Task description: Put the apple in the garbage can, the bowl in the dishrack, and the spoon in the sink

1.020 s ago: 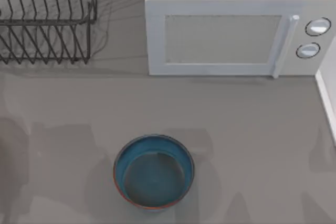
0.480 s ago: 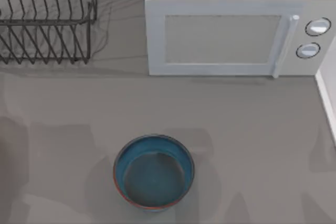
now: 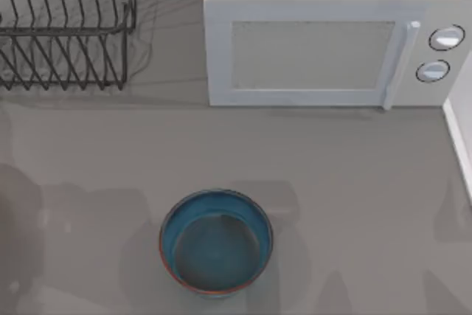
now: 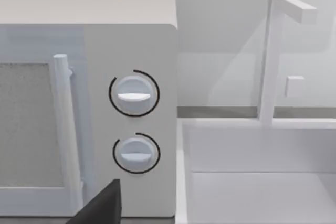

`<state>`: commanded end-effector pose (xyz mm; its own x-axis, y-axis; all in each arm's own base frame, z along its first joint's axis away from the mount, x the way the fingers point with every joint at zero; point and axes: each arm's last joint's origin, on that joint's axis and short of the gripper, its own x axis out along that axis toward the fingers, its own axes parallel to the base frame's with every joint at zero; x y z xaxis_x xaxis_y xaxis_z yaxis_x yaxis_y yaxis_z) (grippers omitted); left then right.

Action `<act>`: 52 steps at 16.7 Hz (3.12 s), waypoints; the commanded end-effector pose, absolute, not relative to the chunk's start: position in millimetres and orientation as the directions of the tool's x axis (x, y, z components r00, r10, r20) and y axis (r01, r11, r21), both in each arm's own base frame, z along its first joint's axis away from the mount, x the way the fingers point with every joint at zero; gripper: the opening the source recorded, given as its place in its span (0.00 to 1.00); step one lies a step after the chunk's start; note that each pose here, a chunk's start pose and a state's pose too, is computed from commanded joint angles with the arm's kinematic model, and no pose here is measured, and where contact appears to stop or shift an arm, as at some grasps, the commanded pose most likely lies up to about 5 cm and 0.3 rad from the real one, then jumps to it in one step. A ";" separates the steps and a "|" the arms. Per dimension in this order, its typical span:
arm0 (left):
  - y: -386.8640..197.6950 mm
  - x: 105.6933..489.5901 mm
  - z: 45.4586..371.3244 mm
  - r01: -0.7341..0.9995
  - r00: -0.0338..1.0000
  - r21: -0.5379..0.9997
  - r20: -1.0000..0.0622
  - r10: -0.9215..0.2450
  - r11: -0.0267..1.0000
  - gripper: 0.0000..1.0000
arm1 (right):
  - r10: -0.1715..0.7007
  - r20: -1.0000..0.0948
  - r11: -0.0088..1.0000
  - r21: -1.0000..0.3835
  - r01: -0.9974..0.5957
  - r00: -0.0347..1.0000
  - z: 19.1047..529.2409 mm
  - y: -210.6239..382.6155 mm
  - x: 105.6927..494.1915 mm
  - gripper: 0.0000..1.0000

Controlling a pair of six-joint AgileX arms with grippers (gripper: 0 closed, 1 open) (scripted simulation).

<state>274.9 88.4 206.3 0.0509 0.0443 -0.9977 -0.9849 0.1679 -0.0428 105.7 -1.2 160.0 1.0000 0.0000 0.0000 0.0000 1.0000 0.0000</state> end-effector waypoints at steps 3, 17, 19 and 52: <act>70.0 249.3 211.3 -0.937 0.159 -0.124 -0.984 0.083 0.326 1.00 | 0.000 0.000 1.000 0.000 0.000 1.000 160.0 -1.2 105.7 1.00; 4.9 116.6 194.0 -0.102 0.969 -0.193 -0.242 0.053 0.976 1.00 | 0.000 0.000 1.000 0.000 0.000 1.000 160.0 -1.2 105.7 1.00; 2.0 109.9 180.7 -0.045 0.991 -0.113 -0.130 0.030 0.993 1.00 | 0.000 0.000 1.000 0.000 0.000 1.000 160.0 -1.2 105.7 1.00; -162.9 249.5 291.0 -0.124 0.394 -0.269 -0.897 -0.201 0.955 1.00 | 0.000 0.000 1.000 0.000 0.000 1.000 160.0 -1.2 105.7 1.00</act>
<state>249.5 -162.9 291.0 0.3938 -0.2014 -0.8969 -0.1242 0.9551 -0.2690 105.7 -1.2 160.0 1.0000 0.0000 0.0000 0.0000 1.0000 0.0000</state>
